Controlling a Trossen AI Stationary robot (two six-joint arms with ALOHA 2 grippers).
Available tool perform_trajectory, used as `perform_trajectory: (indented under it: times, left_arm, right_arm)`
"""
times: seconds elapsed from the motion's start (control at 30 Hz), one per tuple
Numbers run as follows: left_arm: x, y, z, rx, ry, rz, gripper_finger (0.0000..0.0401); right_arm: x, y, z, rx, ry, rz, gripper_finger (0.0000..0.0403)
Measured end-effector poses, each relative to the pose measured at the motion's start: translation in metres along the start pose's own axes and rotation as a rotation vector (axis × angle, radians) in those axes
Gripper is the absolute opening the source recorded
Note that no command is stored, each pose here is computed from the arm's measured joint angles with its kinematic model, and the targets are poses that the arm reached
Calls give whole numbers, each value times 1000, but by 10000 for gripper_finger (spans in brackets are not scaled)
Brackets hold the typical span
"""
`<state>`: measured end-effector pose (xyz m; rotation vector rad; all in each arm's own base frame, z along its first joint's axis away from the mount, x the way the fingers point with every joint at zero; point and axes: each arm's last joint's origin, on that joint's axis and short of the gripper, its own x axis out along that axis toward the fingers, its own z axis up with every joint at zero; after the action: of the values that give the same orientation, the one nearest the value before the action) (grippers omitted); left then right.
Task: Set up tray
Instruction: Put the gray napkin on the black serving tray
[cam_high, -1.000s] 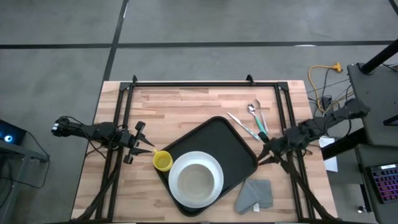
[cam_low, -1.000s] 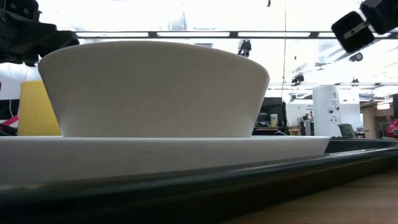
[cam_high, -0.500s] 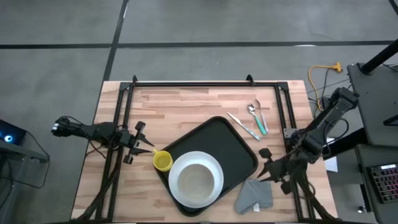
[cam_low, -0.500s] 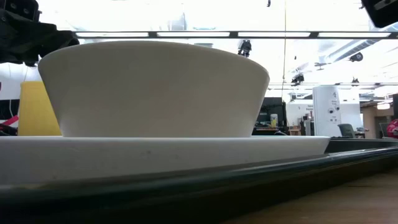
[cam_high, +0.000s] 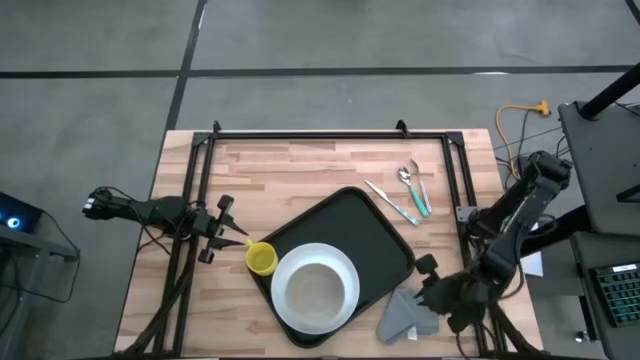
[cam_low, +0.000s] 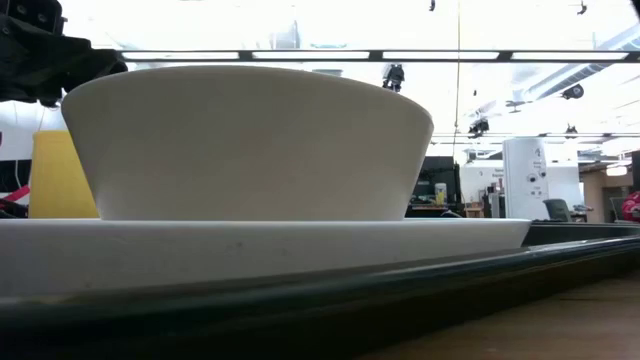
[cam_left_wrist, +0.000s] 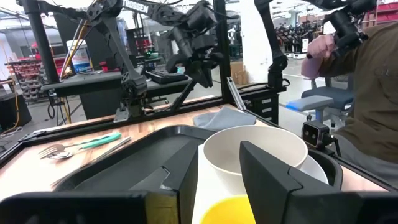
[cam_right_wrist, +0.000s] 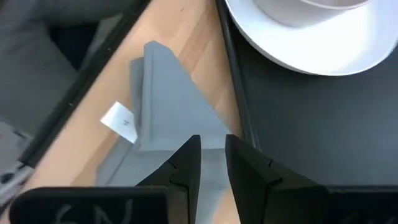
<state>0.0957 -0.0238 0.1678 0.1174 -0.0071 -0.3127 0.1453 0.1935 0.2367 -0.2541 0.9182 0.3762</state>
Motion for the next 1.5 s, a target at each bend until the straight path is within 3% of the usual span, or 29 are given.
perform_trajectory:
  times: [0.23, 0.53, 0.8, 0.93, 1.17, 1.5]
  left_arm:
    - [0, 0, 0, 0, 0, 1, 104]
    - [0, 0, 0, 0, 0, 0, 104]
    - [0, 0, 0, 0, 0, 0, 104]
    - [0, 0, 0, 0, 0, 0, 104]
    - [0, 0, 0, 0, 0, 0, 104]
    - [0, 0, 0, 0, 0, 0, 104]
  right_arm:
    - [-5, 30, 6, -119, 34, -104, 68]
    - [18, 59, -4, -228, 92, -166, 68]
    - [26, 69, -8, -250, 144, -120, 68]
    - [25, 69, -12, -213, 183, -54, 68]
    - [28, 70, -13, -174, 189, -51, 68]
    - [29, 70, -15, -248, 214, -30, 68]
